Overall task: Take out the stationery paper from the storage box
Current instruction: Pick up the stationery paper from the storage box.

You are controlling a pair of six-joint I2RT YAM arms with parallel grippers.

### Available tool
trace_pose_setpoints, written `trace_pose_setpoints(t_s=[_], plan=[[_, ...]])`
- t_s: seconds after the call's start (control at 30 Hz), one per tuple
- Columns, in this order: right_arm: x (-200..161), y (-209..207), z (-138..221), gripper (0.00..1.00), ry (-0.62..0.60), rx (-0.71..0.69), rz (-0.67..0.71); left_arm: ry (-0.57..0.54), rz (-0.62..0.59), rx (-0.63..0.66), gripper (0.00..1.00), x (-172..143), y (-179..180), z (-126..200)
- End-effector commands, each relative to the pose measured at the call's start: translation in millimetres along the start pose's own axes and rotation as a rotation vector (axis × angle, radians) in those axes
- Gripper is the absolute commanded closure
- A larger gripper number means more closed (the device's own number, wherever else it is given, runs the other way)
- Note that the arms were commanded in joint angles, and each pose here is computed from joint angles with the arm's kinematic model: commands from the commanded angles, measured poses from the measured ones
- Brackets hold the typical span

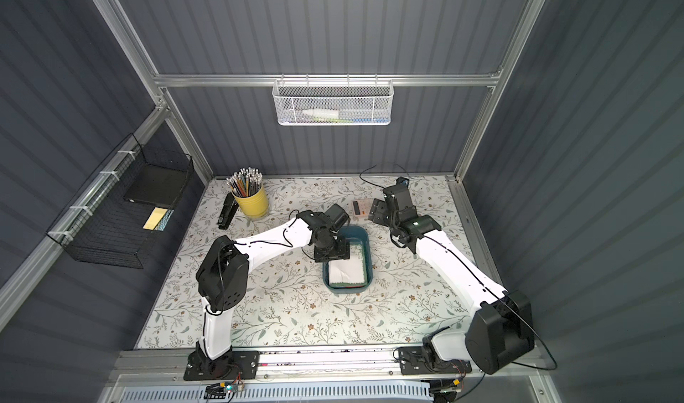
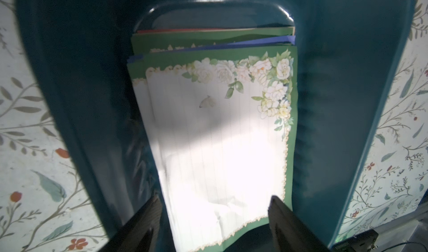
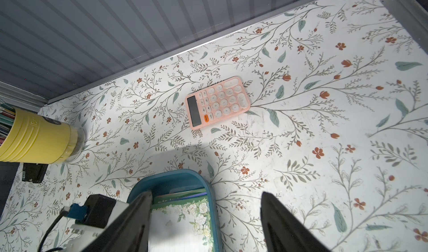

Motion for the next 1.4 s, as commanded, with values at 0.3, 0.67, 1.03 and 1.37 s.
trace_pose_setpoints(t_s=[0.3, 0.67, 1.03, 1.37], plan=[[-3.5, -3.4, -1.3, 0.22, 0.012, 0.000, -0.011, 0.051, -0.024, 0.042, 0.23, -6.6, 5.6, -21.9], [-6.0, -3.3, -3.4, 0.22, 0.025, 0.005, -0.012, 0.056, -0.028, 0.073, 0.23, -8.4, 8.5, -26.8], [-7.4, -3.3, -4.0, 0.22, 0.032, 0.010, -0.011, 0.056, -0.028, 0.106, 0.22, -8.1, 9.8, -33.0], [-11.7, -2.2, -9.5, 0.22, 0.065, 0.029, -0.013, -0.016, -0.038, 0.123, 0.21, 4.2, -1.9, -13.0]])
Point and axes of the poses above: each gripper's point midway between its finger pads, its own z axis back along the fingers, its own y axis along the line the jaws close on, x = y × z, the point moved 10 cm from there along z, back along the fingers, and after that the axes turned 1 degree about -z, right-handed, at the moved point
